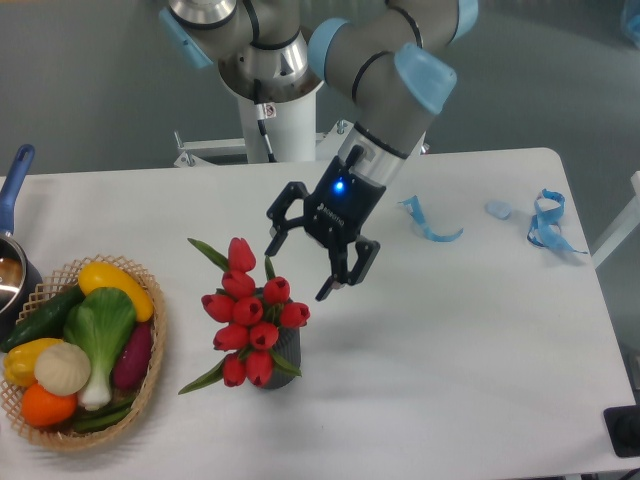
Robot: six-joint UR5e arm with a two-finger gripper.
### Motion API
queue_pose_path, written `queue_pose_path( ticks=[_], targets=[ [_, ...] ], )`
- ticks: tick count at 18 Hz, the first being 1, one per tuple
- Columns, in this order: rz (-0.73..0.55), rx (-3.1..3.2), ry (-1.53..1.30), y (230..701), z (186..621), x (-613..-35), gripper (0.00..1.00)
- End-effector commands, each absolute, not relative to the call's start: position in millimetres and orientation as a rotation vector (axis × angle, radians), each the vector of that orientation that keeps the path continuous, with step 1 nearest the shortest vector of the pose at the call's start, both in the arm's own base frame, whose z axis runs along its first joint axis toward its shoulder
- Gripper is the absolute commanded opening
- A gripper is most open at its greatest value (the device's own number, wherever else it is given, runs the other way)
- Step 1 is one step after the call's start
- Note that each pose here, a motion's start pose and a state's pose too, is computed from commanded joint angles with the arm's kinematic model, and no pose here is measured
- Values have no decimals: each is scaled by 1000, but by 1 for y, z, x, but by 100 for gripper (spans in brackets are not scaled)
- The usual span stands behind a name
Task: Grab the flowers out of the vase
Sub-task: 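Move the open gripper toward the red tulip stems above the vase, then lower the gripper around the tulip stems and close it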
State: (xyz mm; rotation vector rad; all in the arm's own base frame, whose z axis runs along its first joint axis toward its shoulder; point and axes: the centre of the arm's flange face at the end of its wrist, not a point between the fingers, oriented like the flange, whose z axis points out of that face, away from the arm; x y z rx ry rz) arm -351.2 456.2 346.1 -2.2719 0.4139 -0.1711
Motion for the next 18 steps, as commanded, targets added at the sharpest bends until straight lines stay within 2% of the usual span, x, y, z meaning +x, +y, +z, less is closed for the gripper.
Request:
queue_pose_path(
  ticks=[16, 17, 18],
  targets=[
    [-214, -2268, 488, 497, 332, -343, 100],
    [-215, -2268, 492, 499, 332, -342, 99],
    [-215, -2268, 492, 499, 332, -343, 94]
  ],
)
